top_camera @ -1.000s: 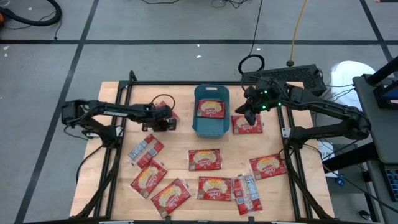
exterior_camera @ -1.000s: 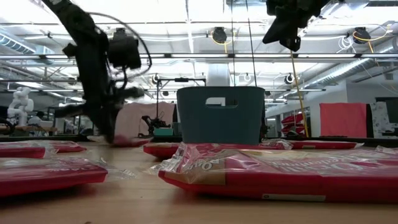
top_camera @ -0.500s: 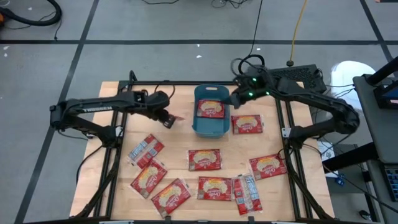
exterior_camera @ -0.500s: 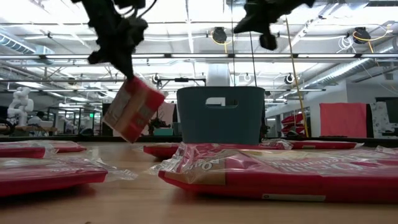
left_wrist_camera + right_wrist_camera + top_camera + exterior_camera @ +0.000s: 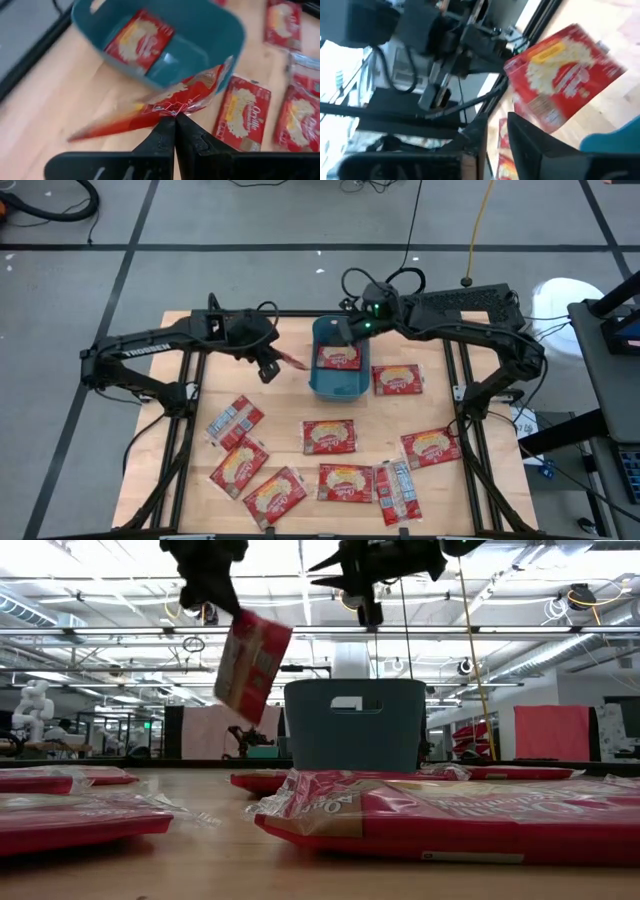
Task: Sort popcorn bags into baskets
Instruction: Put the red popcorn bag into the blue bin
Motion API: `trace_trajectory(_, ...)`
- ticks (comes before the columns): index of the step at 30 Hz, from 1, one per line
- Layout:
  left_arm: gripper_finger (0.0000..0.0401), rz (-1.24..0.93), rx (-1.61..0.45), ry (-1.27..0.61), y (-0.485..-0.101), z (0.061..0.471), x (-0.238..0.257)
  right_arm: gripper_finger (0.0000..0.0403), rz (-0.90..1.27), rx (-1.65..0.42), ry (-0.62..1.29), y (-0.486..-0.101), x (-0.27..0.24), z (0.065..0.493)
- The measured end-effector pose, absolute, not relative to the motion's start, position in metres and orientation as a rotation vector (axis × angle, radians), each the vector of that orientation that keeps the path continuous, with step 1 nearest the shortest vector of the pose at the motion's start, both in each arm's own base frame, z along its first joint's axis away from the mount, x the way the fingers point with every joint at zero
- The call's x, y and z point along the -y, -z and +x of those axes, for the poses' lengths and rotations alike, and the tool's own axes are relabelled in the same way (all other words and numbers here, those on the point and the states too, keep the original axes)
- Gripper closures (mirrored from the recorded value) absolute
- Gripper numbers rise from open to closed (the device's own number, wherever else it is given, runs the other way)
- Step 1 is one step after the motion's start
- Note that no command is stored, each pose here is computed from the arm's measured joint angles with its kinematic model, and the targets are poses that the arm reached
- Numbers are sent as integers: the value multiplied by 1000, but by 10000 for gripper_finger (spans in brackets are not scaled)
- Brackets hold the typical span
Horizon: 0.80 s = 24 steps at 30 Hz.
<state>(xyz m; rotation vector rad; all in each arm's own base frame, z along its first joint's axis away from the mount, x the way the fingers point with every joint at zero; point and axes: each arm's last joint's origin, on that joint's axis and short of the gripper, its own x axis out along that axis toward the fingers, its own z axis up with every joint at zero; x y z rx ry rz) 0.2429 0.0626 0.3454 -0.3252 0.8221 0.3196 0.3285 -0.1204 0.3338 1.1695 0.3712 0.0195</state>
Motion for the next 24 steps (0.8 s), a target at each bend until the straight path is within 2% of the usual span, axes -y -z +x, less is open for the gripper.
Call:
trace_trajectory(6,401,-119,-729,-176,-380,244,-58,278,1199,-341,45,-335,112,332)
trace_trajectory(10,401,94,-681,-86,-399,243,-52,243,1190,-335,54,-335,110,333)
trace_trajectory(17,401,392,-498,94,-422,251,-33,187,1144,-312,18,-337,133,324)
trace_trajectory(20,401,553,-417,173,-428,254,-20,163,1072,-297,-52,-341,143,320)
trace_trajectory(24,401,603,-311,194,-436,259,-9,134,1042,-334,-197,-341,147,314)
